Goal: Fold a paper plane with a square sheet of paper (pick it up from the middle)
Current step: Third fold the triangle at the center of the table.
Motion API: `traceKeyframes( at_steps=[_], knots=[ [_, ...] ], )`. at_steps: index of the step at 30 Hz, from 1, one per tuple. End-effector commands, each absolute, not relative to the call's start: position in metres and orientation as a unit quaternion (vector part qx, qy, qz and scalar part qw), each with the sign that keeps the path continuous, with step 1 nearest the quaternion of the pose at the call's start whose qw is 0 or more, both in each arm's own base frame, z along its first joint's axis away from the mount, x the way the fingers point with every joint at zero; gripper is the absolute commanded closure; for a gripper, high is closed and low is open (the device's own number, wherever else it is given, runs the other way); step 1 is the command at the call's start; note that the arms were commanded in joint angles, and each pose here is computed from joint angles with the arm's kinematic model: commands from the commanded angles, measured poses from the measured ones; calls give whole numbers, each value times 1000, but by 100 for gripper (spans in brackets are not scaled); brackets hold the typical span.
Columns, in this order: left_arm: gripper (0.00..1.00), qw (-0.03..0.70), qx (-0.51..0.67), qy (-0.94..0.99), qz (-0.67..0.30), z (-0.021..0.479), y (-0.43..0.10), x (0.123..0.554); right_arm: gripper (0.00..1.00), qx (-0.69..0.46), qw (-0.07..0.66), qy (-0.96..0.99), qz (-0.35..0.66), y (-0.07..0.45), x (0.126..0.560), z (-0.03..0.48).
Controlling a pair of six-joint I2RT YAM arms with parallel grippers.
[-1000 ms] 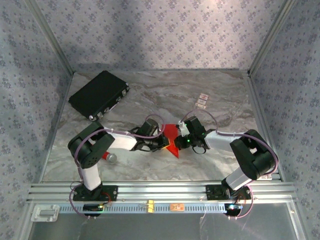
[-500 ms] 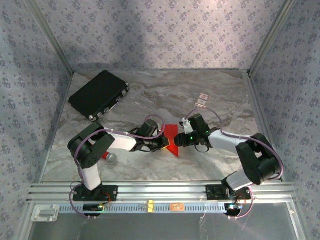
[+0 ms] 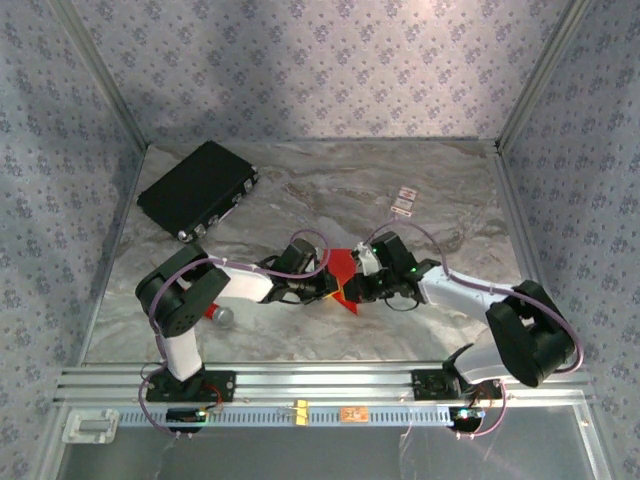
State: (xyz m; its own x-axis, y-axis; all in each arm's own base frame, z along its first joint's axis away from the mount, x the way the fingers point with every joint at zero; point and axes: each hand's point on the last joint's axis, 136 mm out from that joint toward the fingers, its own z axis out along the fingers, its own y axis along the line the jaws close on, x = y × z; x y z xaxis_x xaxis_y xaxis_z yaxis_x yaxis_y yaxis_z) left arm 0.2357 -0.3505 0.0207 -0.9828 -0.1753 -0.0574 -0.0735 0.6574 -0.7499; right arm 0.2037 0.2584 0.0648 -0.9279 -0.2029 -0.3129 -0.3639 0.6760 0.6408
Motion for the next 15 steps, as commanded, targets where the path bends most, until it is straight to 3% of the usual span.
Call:
traceKeyframes(
  at_steps=[1,15],
  knots=[
    [93,47,-78,930,-357,-11,-334,227,96,-144,82,925,343,258,199,54],
    [92,46,-78,929,-358,-11,-334,226,98,-144,72,946,282,265,202,30]
  ],
)
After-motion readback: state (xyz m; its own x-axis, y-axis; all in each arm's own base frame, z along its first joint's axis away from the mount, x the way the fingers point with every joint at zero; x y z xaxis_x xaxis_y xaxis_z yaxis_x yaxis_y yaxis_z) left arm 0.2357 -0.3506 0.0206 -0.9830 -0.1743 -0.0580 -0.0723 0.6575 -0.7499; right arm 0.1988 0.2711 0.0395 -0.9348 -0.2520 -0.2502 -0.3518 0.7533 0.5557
